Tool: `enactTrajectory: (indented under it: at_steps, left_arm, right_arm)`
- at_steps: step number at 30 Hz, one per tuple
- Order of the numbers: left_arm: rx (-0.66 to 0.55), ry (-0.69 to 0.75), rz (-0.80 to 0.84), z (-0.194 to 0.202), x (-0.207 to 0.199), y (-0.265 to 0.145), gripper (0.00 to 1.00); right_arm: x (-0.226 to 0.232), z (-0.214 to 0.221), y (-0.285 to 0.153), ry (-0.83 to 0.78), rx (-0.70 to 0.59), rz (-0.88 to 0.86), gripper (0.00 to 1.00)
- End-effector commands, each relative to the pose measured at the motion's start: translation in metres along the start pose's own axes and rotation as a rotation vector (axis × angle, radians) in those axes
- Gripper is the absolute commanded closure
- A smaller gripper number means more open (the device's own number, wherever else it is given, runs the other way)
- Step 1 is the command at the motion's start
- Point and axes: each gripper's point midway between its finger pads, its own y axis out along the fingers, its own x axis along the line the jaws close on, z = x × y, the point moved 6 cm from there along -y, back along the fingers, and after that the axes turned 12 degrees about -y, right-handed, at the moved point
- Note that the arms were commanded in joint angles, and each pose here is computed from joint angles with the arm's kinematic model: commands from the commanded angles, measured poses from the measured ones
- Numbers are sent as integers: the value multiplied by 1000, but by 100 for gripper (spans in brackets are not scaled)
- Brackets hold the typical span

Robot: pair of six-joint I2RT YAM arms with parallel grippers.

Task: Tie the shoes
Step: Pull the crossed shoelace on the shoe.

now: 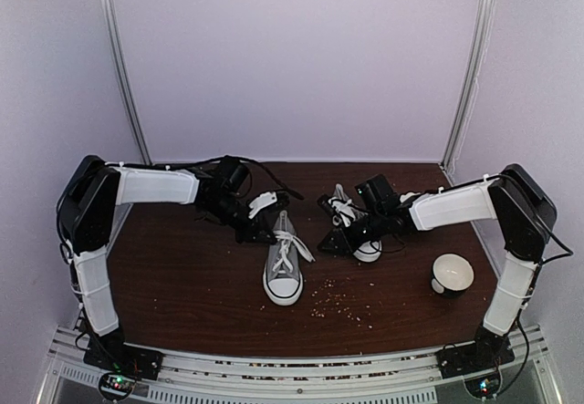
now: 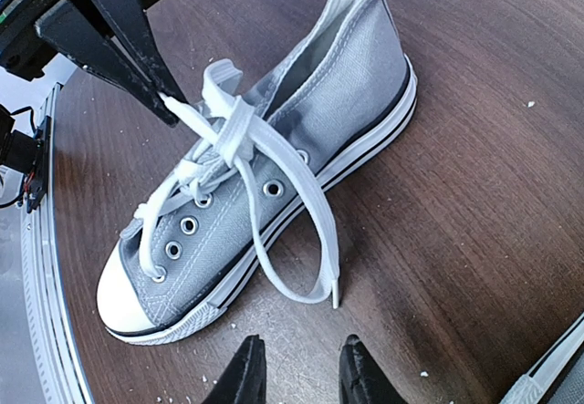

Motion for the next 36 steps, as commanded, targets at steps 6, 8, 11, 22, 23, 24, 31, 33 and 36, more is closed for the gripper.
enactTrajectory:
  at_steps: [6, 8, 11, 22, 23, 24, 31, 33, 36]
  left_arm:
    - [-39, -11, -25, 2, -8, -16, 100]
    - [-19, -22, -32, 8, -8, -14, 100]
    - [9, -43, -35, 21, -7, -10, 100]
    - [64, -88, -103, 42, 3, -3, 100]
    - [67, -90, -108, 43, 4, -2, 100]
    - [69, -94, -117, 44, 5, -2, 100]
    - [74, -97, -127, 48, 8, -1, 100]
    - [78, -97, -130, 49, 8, 0, 100]
    - [96, -105, -139, 55, 10, 2, 100]
  right_arm:
    - [2, -7, -7, -11, -21, -5, 72]
    - [3, -7, -6, -12, -19, -20, 72]
    - [4, -10, -5, -17, -30, -39, 71]
    - [5, -25, 8, 49, -135, -118, 69]
    - [5, -25, 10, 68, -154, -129, 68]
    - [6, -25, 12, 85, -171, -145, 67]
    - [-1, -17, 30, 218, -185, -181, 61]
    - [-1, -17, 31, 264, -212, -201, 59]
    - [-1, -17, 28, 333, -273, -221, 53]
